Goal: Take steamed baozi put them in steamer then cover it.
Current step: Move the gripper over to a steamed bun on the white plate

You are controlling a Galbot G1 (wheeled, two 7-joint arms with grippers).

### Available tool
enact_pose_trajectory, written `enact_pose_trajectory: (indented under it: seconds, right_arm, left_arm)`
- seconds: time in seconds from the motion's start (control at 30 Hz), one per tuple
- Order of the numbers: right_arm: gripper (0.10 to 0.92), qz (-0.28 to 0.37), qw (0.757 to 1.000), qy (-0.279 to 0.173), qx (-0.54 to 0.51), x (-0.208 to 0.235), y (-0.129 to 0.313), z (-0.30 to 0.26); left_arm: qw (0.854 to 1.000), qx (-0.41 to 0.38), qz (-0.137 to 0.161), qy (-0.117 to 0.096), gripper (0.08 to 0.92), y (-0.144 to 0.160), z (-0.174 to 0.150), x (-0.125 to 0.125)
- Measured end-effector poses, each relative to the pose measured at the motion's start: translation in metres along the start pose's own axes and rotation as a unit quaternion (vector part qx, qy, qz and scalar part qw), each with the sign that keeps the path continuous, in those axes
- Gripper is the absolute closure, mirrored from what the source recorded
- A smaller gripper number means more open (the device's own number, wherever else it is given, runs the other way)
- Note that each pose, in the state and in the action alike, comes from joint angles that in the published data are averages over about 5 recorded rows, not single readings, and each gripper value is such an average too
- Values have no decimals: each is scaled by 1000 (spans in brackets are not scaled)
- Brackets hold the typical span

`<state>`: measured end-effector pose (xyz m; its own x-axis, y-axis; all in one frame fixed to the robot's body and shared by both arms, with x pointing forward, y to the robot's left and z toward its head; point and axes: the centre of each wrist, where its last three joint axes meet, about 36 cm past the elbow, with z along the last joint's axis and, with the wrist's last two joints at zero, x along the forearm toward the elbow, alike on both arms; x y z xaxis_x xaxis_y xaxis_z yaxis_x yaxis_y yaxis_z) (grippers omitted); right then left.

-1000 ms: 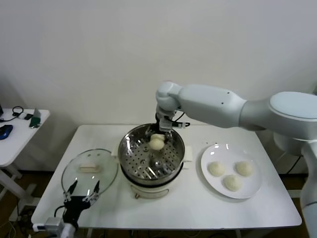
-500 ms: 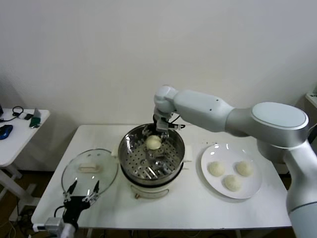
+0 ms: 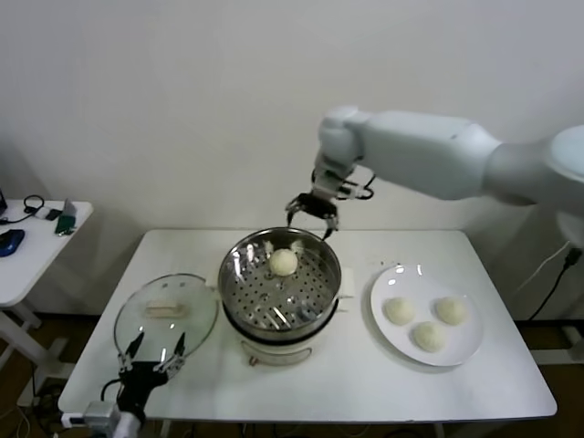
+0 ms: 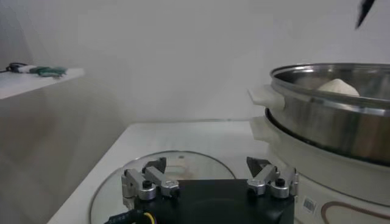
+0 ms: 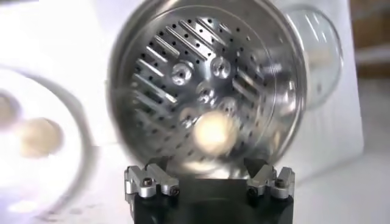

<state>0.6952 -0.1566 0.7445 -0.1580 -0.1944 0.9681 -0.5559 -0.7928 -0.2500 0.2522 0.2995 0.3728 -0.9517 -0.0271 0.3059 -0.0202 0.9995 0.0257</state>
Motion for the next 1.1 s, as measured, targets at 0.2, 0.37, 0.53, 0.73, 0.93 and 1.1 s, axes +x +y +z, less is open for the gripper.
enact_pose_trajectory:
  seconds: [0.2,0.37,0.53,0.73,0.93,1.1]
  right_arm:
    - [200,-20,985,23,-169,24,86,29]
    - [200,-35,959,27,-280,8,156,37]
    - [200,-42,934,28,-354,-22,205,38]
    - [200,-52,916,31,-397,-68,232,32]
    - [200,-55,905,38,-421,-113,245,31]
    - [200,-52,899,44,-432,-146,246,34]
  left_arm:
    - [1000,-1,3,-2,177,-1,-1,-1]
    - [1000,1,4,-5,177,1,-2,-4]
    - [1000,3,6,-10,177,1,-4,-6]
    - [1000,3,9,-14,177,0,-7,-8]
    - [1000,4,9,-15,177,0,-7,-7]
    - [1000,6,7,-16,177,0,-7,-7]
